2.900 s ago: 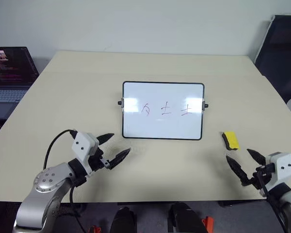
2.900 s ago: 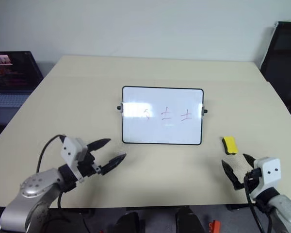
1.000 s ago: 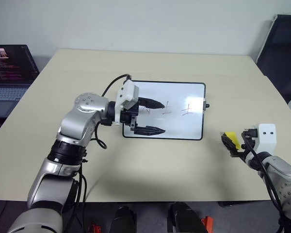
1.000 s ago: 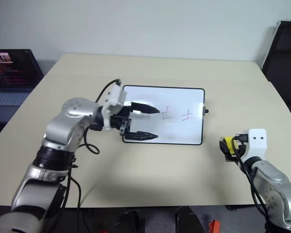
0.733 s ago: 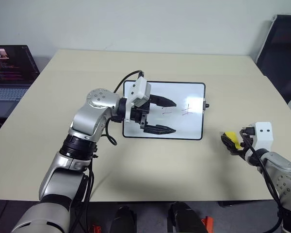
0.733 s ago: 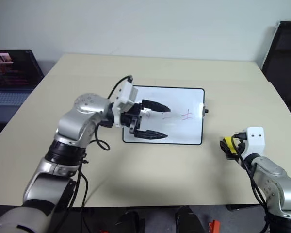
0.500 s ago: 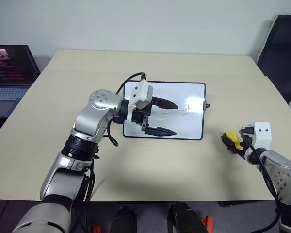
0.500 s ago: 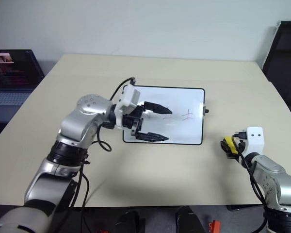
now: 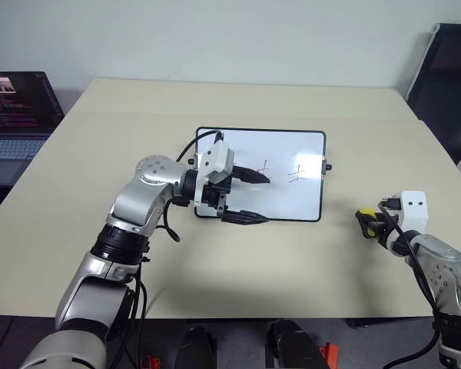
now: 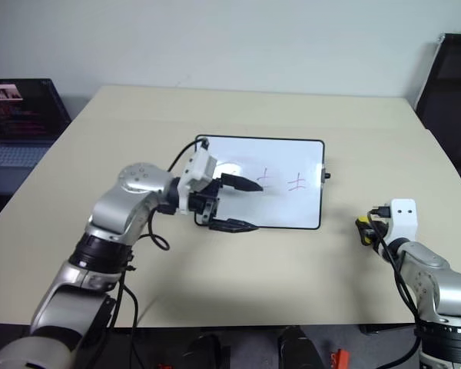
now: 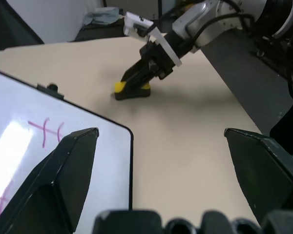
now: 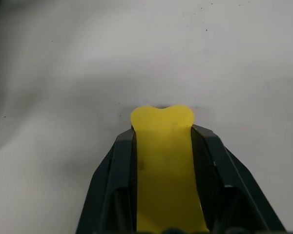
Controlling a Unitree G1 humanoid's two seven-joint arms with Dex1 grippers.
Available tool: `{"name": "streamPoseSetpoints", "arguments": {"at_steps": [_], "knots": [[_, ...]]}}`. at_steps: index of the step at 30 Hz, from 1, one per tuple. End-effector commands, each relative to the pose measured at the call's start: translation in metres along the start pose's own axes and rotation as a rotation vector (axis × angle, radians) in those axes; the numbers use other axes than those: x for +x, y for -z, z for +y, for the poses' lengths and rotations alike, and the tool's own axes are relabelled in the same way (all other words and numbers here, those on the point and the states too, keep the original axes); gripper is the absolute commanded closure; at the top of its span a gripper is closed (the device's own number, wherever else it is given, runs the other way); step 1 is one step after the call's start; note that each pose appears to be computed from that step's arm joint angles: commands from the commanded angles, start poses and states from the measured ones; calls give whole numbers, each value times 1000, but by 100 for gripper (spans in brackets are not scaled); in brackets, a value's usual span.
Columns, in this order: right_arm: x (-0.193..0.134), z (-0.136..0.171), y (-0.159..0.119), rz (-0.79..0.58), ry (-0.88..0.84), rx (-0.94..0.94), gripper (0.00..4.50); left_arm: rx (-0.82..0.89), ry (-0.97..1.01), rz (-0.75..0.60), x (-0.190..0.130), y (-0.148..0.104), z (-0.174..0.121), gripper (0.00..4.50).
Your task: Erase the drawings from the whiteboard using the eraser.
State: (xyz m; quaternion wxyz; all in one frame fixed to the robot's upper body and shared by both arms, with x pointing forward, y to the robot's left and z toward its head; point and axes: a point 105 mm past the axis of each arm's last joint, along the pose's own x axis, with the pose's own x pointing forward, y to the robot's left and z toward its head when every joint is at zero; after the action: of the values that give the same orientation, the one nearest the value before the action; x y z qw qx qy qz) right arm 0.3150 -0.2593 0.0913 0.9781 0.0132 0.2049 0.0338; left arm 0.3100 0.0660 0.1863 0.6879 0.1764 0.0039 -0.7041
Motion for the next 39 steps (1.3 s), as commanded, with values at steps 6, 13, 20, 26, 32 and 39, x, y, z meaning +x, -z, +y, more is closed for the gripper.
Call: {"name": "streamPoseSetpoints", "arguments": {"at_steps": [6,13,20,26,32,39], "knots": [[-20,12,-18,-107,-26,-93,331,-57,-117,22,-20,10,-24,0],[-52,55,-34,-254,-122,-243,333,-101,-424,21,-40,11,-15,0],[-47,102,-58,-338,-264,-252,335,-97,-455,9,-33,10,-8,0],[-24,117,-91,-412,-249,-319,336,-94,-442,18,-28,12,-6,0],[-1,127,-114,-462,-227,-418,336,-89,-430,19,-23,13,-6,0],[33,146,-119,-499,-205,-466,336,-91,-422,17,-22,12,-8,0]]}}
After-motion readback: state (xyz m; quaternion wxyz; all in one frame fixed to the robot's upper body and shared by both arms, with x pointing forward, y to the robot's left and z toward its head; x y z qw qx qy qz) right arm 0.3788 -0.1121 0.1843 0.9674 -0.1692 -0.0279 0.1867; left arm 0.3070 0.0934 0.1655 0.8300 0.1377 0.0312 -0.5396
